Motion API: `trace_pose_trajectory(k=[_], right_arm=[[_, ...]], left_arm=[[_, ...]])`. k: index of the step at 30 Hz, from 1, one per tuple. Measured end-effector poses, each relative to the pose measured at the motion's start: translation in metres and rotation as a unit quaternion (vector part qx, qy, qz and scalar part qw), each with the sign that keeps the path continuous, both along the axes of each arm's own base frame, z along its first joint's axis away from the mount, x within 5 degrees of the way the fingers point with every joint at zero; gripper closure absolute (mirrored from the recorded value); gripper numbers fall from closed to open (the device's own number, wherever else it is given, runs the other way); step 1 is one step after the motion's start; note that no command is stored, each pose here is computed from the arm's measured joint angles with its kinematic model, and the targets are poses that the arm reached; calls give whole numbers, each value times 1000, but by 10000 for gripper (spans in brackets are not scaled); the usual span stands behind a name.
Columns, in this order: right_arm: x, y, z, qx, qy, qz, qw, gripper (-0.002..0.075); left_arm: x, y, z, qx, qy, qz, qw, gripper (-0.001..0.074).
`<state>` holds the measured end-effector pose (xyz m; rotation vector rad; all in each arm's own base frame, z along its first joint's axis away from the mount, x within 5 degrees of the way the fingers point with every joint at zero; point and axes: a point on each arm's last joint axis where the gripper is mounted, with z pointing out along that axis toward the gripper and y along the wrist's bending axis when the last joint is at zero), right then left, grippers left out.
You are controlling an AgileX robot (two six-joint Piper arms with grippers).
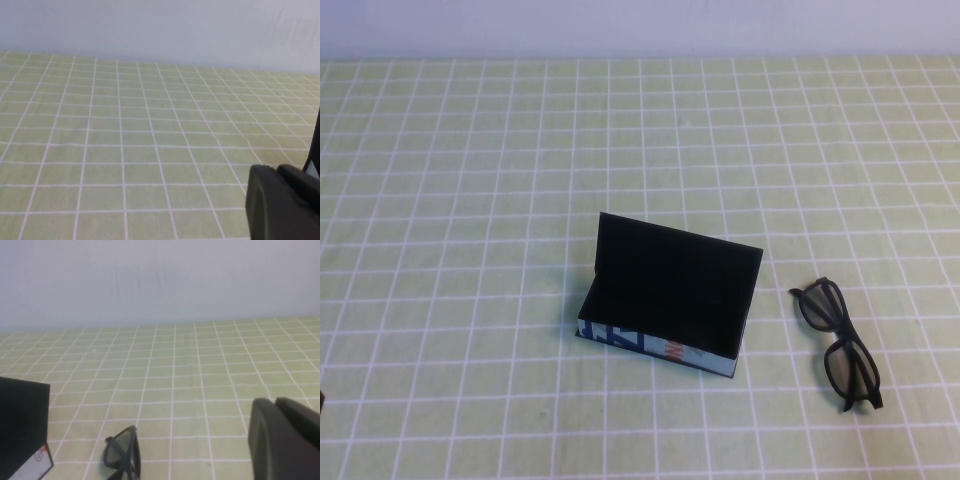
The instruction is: Take glasses out of glasses case
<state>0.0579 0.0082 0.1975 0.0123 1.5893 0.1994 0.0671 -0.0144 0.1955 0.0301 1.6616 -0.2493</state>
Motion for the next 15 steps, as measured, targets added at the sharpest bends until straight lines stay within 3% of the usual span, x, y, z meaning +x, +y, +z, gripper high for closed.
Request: trace_pose_trajectory(k=[15], right_arm=[[-1,3,-5,1,30,16,999,743]], left_arm=[[0,0,0,0,0,-1,1000,739]])
